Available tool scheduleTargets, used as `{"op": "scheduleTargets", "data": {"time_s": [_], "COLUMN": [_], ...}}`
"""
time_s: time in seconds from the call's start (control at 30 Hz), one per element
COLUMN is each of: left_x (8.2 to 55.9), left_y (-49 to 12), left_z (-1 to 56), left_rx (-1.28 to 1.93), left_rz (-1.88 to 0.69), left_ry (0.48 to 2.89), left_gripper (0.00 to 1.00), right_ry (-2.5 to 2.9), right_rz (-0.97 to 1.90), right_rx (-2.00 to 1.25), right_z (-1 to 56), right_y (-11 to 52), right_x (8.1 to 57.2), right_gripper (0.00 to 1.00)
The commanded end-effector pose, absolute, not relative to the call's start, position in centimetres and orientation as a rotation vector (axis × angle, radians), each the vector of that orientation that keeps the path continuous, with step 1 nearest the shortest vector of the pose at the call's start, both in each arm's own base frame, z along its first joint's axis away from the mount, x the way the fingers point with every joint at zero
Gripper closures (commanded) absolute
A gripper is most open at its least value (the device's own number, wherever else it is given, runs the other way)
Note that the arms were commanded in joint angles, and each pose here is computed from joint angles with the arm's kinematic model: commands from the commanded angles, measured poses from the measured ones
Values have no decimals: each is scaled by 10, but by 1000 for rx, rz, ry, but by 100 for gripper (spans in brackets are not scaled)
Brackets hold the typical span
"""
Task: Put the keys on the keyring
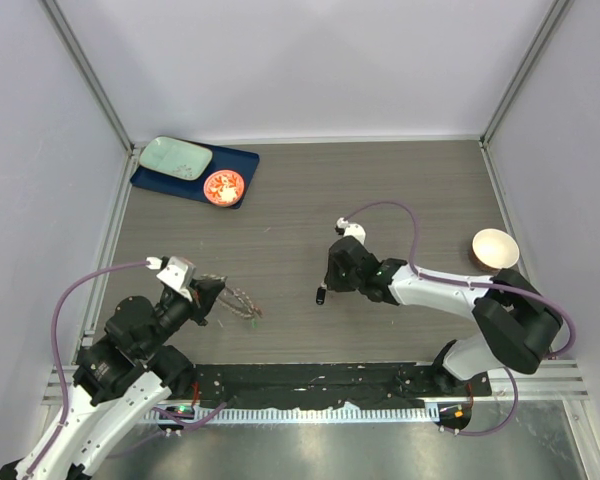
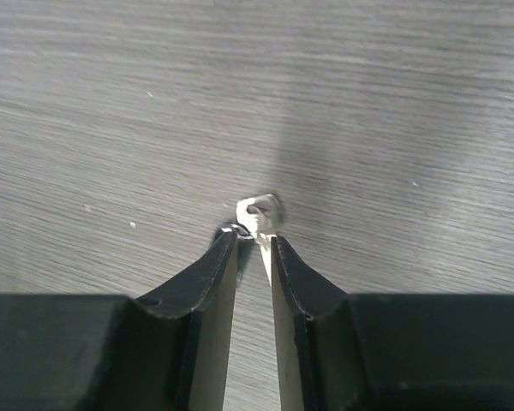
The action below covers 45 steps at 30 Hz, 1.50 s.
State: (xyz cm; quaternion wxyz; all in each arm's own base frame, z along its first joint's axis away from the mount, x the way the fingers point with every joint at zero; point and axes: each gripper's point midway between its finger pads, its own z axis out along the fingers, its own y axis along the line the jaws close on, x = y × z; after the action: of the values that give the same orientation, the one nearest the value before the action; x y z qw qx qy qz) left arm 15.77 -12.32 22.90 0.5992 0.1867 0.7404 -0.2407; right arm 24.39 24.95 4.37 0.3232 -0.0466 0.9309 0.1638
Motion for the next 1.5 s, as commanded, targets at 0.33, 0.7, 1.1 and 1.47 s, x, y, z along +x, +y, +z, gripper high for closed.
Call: {"op": "scheduleTargets", "data": {"time_s": [0.33, 0.7, 1.1, 1.47], "left_x": [158, 155, 153, 154], "left_y": [-126, -123, -127, -127], "left_z": [257, 260, 259, 259], "left_rx": [394, 388, 409, 407], "left_rz": [-610, -614, -637, -640], "left_ry": [1607, 1586, 1582, 1584], "left_gripper": [100, 100, 100, 100], "right_ry": [2560, 2665, 2713, 2735], "right_rz": [383, 267, 238, 241], "right_rx": [31, 28, 33, -15], "right_z": [59, 48, 33, 21], "right_y": [272, 272, 269, 274], "right_x": [258, 257, 251, 251], "right_gripper": [73, 74, 74, 80]}}
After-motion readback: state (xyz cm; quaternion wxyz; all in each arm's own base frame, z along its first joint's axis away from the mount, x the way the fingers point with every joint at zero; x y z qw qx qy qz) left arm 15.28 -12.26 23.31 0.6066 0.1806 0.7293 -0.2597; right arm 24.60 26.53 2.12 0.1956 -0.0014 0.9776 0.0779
